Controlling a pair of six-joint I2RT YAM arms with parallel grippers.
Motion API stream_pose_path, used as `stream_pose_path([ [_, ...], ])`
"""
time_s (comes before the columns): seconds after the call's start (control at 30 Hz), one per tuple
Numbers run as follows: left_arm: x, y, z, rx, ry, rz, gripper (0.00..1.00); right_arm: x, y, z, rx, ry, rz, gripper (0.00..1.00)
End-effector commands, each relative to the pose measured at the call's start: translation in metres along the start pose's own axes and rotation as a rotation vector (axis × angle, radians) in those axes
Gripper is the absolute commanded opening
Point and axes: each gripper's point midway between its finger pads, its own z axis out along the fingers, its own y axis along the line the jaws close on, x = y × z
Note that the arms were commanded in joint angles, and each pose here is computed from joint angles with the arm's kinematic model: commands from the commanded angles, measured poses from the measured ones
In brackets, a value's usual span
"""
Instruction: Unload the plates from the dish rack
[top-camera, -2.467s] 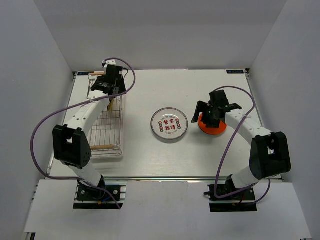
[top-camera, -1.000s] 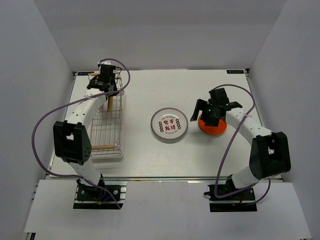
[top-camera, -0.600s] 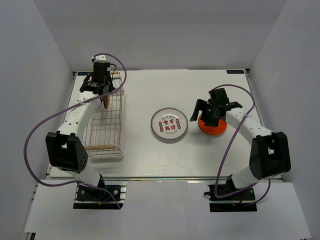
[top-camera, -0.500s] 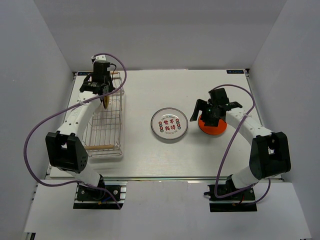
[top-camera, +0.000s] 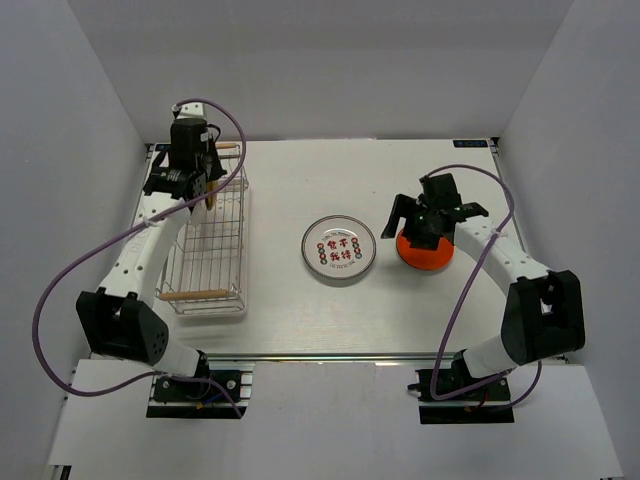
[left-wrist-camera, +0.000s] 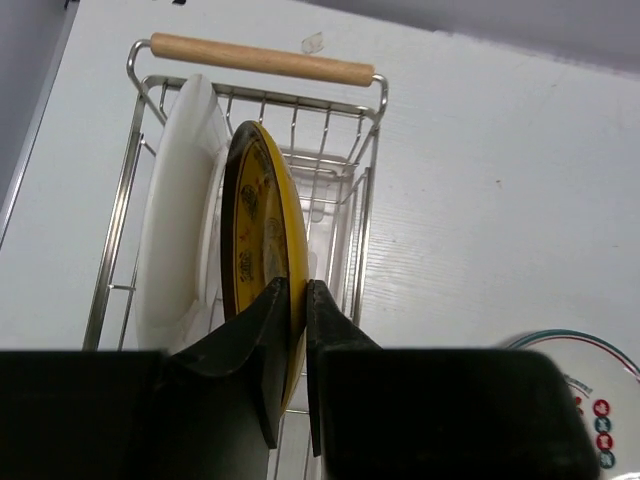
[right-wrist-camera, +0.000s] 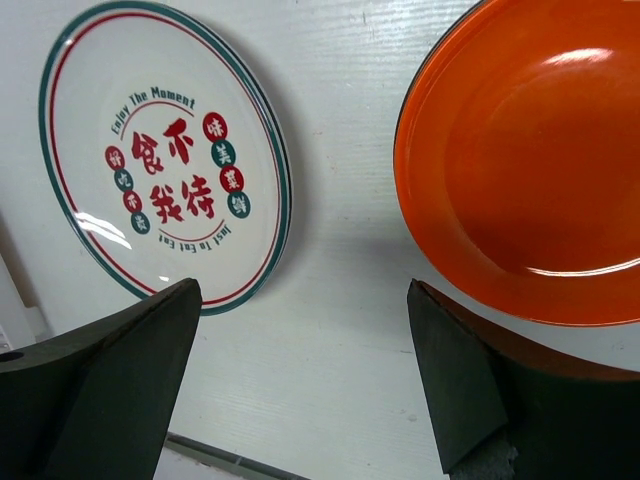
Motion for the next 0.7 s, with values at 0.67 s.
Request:
stream_pose_path([
  [0.67, -0.017, -0.124, -0.083, 0.746, -0.033, 0.205, 0.00, -0.035, 0.037, -0.035, -0.131, -0.112, -0.066, 0.89],
])
